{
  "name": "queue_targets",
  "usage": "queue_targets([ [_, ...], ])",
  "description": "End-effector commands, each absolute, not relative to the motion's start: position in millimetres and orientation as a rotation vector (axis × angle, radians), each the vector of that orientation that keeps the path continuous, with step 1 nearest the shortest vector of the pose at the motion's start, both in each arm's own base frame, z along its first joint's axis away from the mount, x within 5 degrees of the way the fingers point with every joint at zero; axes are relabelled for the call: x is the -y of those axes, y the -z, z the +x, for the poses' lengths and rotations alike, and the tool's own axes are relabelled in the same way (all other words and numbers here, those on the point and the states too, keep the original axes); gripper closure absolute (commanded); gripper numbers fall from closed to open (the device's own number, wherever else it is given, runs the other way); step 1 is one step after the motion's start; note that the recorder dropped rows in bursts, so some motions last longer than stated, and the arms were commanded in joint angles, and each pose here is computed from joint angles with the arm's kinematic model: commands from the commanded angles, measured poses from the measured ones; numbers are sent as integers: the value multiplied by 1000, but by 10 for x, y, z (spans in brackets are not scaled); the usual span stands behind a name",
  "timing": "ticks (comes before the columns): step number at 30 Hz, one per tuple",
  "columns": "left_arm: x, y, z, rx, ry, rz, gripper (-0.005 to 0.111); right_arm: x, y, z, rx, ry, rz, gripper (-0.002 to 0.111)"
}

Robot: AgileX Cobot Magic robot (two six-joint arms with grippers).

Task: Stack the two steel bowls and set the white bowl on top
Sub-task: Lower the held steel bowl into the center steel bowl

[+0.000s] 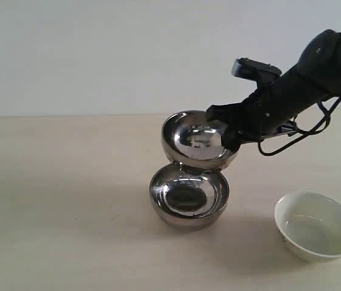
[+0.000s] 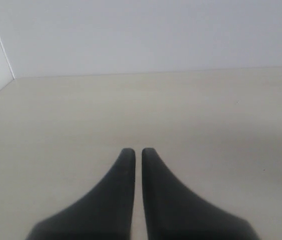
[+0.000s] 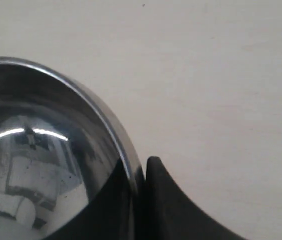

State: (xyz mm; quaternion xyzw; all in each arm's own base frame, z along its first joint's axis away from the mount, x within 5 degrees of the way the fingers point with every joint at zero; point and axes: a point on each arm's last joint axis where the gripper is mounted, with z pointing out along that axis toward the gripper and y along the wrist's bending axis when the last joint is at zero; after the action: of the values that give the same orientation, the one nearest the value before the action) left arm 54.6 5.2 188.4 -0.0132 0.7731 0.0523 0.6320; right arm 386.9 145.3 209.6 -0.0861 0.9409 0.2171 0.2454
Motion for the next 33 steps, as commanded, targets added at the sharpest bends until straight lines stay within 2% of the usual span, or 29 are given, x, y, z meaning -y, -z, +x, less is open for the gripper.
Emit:
queue_targets([
  [1,-52,-1874,545,-1769,-109,-42,103,-1602,-2136,3766,-2580,-578,-358,108],
  [23,-52,-1874,545,-1769,-109,-42,103,-1615,-2019,3667,-2648,-547,-389,108],
  [33,-52,-1874,545,-1769,-109,-42,103,-1817,-2029,3607,-2601,-528,-473,108],
])
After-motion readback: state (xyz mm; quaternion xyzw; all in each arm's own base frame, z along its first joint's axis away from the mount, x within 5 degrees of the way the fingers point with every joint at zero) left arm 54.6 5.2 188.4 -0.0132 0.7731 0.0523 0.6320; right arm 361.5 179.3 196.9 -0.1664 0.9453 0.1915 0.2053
